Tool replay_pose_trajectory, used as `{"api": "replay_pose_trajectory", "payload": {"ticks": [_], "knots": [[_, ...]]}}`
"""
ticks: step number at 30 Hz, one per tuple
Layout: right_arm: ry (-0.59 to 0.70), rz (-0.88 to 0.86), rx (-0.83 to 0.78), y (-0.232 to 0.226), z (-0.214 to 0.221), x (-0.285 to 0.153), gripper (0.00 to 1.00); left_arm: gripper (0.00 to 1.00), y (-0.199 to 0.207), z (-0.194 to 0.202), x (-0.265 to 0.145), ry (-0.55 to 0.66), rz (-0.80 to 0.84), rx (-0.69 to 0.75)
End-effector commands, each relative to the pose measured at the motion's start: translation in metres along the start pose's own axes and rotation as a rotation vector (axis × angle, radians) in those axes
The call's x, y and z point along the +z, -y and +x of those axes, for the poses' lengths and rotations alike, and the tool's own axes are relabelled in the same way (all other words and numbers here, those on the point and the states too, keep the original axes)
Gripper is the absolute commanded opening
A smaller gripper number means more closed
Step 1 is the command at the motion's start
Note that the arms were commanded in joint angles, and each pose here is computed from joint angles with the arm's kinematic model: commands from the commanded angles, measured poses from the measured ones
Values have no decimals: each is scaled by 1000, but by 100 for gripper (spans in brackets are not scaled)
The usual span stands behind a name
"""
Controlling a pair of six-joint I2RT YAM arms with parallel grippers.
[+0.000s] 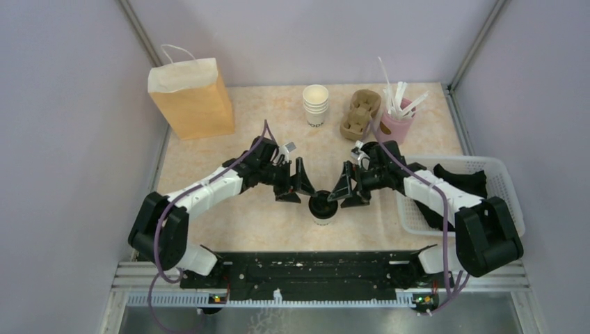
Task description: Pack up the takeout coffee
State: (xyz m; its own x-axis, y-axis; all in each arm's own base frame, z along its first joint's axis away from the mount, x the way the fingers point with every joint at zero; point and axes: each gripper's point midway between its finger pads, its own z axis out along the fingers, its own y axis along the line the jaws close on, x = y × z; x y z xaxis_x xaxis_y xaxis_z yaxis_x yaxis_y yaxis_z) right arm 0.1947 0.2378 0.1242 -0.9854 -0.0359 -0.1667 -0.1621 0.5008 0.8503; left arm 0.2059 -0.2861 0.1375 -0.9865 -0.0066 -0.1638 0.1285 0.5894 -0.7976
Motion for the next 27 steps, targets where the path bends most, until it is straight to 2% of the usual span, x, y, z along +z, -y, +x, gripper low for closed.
{"api": "replay_pose_trajectory", "payload": {"ticks": [1,6,10,16,22,27], "knots": [[-56,-51,-37,-19,17,7,90,84,21,-20,15,-13,88,76],[-63,-83,5,-19,26,18,91,75,8,-18,24,-37,37,59],[-59,-88,22,-16,28,24,87,65,-5,-9,28,-60,13,40],[-55,-68,35,-1,35,30,80,58,-23,-2,31,-61,-40,9],[-24,-24,83,31,41,36,73,53,-42,5,34,-60,-94,-16],[-8,95,154,73,50,38,68,50,-60,14,36,-61,-149,-53]]}}
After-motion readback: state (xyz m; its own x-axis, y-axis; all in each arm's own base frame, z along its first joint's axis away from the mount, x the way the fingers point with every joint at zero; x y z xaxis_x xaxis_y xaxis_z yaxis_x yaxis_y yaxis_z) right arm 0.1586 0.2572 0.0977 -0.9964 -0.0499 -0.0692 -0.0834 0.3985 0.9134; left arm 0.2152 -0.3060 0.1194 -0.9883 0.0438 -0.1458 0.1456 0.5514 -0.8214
